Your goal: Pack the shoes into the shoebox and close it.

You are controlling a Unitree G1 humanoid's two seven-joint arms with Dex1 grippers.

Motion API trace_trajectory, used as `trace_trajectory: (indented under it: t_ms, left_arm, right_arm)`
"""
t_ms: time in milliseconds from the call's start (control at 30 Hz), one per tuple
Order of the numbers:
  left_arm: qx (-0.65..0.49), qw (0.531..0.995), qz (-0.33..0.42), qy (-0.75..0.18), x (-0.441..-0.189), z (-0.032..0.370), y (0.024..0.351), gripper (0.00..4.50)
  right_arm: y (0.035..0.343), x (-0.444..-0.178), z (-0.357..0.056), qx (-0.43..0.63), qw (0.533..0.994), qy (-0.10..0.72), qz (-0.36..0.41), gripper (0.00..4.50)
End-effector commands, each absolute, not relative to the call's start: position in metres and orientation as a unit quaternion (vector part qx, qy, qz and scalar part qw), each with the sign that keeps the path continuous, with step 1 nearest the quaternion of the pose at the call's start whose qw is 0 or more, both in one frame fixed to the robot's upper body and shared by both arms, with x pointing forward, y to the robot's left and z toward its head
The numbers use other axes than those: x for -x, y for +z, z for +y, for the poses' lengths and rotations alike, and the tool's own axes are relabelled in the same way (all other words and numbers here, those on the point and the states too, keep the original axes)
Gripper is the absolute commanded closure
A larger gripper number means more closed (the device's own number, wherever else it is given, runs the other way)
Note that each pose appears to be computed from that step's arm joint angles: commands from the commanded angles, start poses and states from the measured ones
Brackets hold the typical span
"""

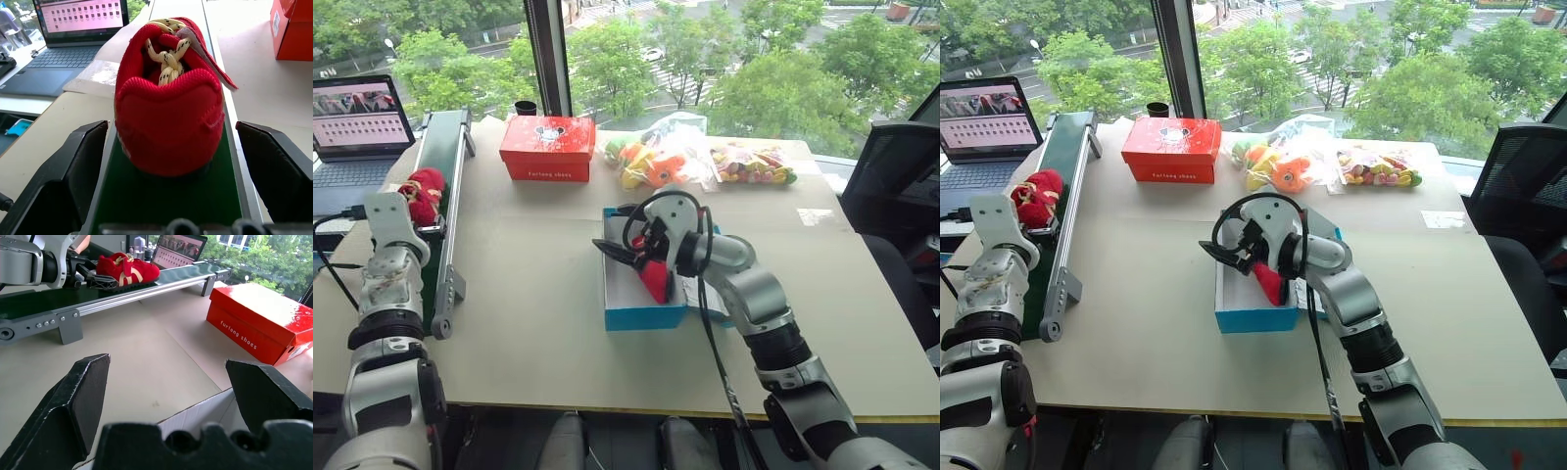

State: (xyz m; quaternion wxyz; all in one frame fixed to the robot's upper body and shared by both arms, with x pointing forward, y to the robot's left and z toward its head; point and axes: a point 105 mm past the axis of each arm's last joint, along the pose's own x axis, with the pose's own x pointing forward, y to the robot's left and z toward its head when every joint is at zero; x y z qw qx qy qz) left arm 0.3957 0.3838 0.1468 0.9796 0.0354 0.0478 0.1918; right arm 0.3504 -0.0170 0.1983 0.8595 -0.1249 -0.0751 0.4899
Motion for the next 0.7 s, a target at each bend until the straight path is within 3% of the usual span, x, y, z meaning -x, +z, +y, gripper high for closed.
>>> trace_trajectory:
  t_ms: [33,100,200,300,400,533,700]
  left_arm:
    - [-0.019,0.982,0.041,0.182,-0.397,0.381,0.149,0.0]
    - [-0.016,0.984,0.044,0.172,-0.398,0.377,0.146,0.0]
    - [-0.017,0.987,0.019,0.156,-0.399,0.366,0.155,0.66]
    - [-0.01,0.99,-0.042,0.135,-0.405,0.345,0.188,1.64]
    - [0.002,0.991,-0.096,0.097,-0.408,0.32,0.219,1.64]
    - [0.024,0.978,-0.191,-0.074,-0.409,0.221,0.287,1.64]
    - [0.056,0.945,-0.212,-0.242,-0.386,0.133,0.309,1.64]
  right_arm:
    - [0.215,-0.353,-0.022,0.135,0.863,0.476,-0.1,0.04]
    - [0.215,-0.354,-0.023,0.138,0.864,0.474,-0.099,0.04]
    - [0.218,-0.357,-0.024,0.141,0.867,0.468,-0.1,0.0]
    - [0.226,-0.357,-0.026,0.13,0.869,0.465,-0.104,0.0]
    - [0.239,-0.358,-0.029,0.081,0.876,0.462,-0.111,0.0]
    - [0.279,-0.366,-0.042,-0.112,0.882,0.443,-0.118,0.0]
    - [0.298,-0.371,-0.056,-0.321,0.839,0.435,-0.071,0.0]
